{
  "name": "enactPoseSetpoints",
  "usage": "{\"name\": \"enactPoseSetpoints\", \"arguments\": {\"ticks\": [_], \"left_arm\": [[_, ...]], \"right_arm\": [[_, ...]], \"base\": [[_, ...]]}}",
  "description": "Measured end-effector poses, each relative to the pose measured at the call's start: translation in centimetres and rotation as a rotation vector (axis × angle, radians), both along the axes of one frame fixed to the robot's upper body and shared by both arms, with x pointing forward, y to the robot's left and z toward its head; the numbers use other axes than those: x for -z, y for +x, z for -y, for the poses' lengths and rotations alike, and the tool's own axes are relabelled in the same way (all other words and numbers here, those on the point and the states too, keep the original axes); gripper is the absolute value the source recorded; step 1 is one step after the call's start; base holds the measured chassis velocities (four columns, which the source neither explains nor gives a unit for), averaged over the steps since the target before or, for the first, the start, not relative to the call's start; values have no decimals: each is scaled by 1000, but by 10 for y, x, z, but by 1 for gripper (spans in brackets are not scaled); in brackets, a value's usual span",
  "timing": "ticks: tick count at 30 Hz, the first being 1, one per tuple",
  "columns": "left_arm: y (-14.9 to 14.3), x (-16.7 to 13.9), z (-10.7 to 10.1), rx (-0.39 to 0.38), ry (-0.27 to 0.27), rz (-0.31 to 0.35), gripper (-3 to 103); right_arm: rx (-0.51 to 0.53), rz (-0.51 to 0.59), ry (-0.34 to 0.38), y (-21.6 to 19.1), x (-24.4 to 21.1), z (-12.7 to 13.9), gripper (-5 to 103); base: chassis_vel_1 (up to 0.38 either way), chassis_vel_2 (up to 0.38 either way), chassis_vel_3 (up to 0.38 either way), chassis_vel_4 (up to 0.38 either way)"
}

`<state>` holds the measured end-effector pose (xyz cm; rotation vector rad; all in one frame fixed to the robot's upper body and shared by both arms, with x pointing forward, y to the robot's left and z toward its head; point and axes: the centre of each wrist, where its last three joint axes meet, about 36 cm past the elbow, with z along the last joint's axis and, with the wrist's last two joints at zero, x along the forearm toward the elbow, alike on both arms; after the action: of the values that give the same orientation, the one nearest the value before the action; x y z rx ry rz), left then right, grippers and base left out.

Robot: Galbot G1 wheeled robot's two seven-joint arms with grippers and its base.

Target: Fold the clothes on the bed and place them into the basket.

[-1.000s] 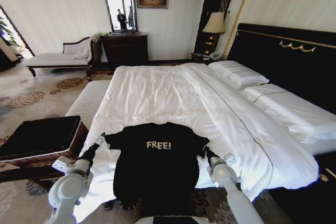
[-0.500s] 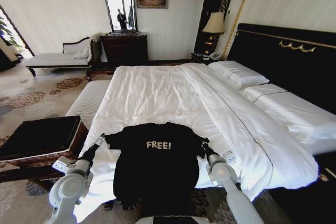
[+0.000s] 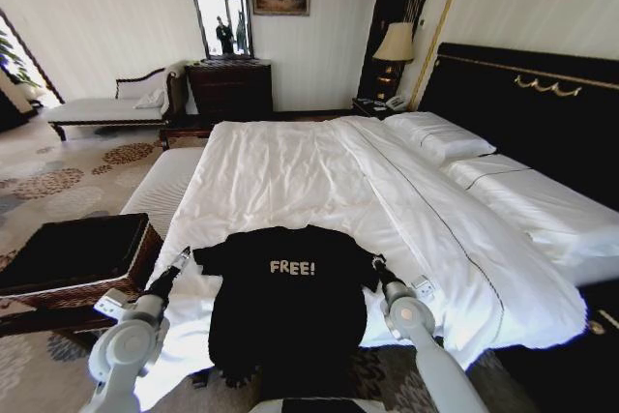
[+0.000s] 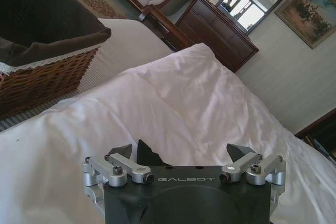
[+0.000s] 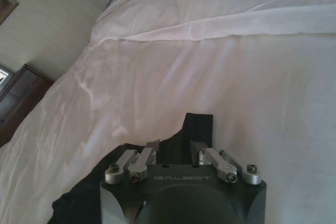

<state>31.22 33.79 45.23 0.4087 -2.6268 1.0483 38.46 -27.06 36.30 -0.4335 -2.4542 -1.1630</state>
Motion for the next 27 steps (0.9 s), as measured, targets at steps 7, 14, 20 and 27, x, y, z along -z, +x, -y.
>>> {"name": "enactPoseSetpoints", "arguments": {"ticks": [7,14,20,27], "left_arm": [[3,1,0,1,1,1,100],[5,2,-1,1,4,-3,100],[8,1,1,9,4,0,100],[10,2,-2,9,10,-4,100]], "right_arm": [[5,-27,-1,4,12,-1,61],[8,-35,-8,4,18,-1,83],[15,-25,0,15,22,-4,90],[23,-5,13,25,19,-7,69]], "base": [[0,0,0,0],[0,0,0,0],[0,0,0,0],[0,0,0,0]]}}
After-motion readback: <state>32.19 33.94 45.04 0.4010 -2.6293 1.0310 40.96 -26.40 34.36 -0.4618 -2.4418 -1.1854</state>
